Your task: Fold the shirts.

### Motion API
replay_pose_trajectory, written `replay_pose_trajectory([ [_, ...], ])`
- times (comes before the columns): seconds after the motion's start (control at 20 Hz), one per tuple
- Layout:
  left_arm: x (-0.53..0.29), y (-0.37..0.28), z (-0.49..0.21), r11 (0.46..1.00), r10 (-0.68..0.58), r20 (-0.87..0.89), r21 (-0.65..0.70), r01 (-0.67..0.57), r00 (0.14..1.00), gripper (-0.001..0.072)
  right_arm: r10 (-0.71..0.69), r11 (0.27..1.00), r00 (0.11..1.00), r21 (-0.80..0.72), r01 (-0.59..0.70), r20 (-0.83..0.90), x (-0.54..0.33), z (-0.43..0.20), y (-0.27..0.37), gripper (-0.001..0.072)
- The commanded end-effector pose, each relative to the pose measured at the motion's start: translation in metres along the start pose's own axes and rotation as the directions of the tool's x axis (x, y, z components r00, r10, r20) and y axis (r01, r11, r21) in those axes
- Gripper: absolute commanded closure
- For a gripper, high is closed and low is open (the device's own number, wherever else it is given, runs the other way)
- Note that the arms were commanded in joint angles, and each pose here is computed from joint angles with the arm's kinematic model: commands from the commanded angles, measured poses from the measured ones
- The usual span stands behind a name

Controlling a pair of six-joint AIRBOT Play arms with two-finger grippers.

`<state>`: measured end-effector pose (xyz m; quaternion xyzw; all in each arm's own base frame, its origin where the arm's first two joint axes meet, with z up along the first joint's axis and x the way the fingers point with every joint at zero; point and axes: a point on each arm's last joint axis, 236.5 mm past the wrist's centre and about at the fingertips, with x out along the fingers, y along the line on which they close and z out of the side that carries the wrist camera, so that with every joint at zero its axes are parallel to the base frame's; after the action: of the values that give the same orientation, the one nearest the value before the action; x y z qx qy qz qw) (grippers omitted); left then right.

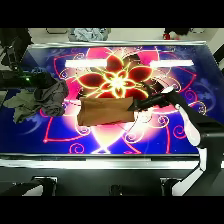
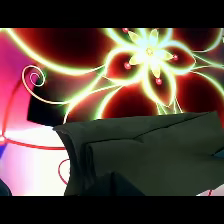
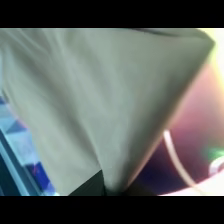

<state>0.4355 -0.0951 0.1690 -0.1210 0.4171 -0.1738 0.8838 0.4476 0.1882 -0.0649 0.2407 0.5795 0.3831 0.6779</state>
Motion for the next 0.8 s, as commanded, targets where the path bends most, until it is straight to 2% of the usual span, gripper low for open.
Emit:
replay_pose_trajectory([
  [0.0, 0.000, 0.000, 0.000, 1.000, 0.000, -0.001, -0.003, 0.000, 1.000, 0.0675, -0.040, 0.998, 0.987, -0.040, 0.046, 0.154, -0.060, 0.038, -0.009, 0.0664],
  [0.2, 0.000, 0.000, 0.000, 1.000, 0.000, -0.001, -0.003, 0.000, 1.000, 0.0675, -0.153, 0.988, 0.904, 0.069, 0.136, 0.399, -0.191, 0.059, -0.050, 0.0664],
  [0.45, 0.001, 0.001, -0.001, 1.000, 0.000, -0.003, -0.003, 0.000, 1.000, 0.0675, -0.333, 0.942, 0.736, 0.249, 0.226, 0.590, -0.356, 0.012, -0.098, 0.0663],
  [0.6, 0.002, 0.001, -0.001, 1.000, 0.000, -0.006, -0.005, 0.000, 1.000, 0.0675, -0.471, 0.878, 0.659, 0.384, 0.286, 0.586, -0.423, -0.049, -0.128, 0.0663],
  [0.75, 0.002, 0.000, -0.001, 1.000, -0.004, -0.007, -0.014, 0.003, 1.000, 0.0675, -0.563, 0.792, 0.711, 0.522, 0.317, 0.422, -0.436, -0.131, -0.156, 0.0663],
])
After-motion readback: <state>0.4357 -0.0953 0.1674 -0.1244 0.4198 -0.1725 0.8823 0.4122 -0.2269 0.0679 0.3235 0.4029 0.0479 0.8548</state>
